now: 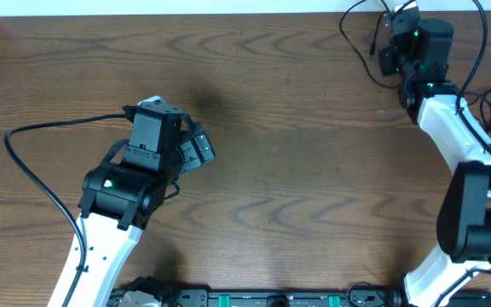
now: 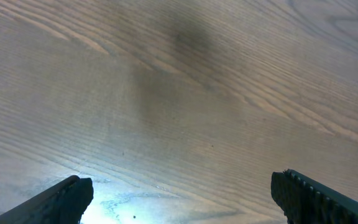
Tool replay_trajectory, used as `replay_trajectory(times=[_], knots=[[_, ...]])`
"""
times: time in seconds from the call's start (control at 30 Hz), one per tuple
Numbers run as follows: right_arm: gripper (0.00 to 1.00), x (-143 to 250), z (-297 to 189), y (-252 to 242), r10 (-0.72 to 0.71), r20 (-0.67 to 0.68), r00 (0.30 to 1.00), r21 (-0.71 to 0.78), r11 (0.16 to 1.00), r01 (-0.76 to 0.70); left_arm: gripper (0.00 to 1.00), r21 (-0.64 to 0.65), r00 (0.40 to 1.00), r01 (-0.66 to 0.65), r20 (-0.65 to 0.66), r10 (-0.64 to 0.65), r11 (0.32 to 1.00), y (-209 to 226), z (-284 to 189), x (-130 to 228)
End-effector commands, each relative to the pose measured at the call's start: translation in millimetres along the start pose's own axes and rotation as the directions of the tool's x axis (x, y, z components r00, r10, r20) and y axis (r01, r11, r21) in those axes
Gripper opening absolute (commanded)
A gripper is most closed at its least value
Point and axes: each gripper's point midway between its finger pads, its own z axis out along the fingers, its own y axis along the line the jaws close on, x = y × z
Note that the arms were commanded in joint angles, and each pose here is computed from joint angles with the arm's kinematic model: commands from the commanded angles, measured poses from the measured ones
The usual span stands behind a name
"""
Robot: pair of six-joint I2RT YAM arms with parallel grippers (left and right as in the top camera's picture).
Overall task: Untangle cables
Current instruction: 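Drag the black cable with the right gripper to the table's upper right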
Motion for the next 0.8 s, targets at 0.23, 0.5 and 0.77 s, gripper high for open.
replay_trajectory(times=[0.23,0.5,0.77], knots=[[0.01,-52,-16,46,0.230,0.128,0.965,-0.310,0.933,-0.181,0.98,0.003,1.000,0.010,0.012,-0.010,1.000,0,-3,-4],[0.01,-19,-5,2,0.295,0.050,0.954,-0.209,0.937,-0.279,0.98,0.003,1.000,0.010,0.012,-0.010,1.000,0,-3,-4],[0.01,68,41,-31,0.350,-0.089,0.933,-0.093,0.929,-0.357,0.98,0.004,1.000,0.010,0.012,-0.010,1.000,0,-3,-4]])
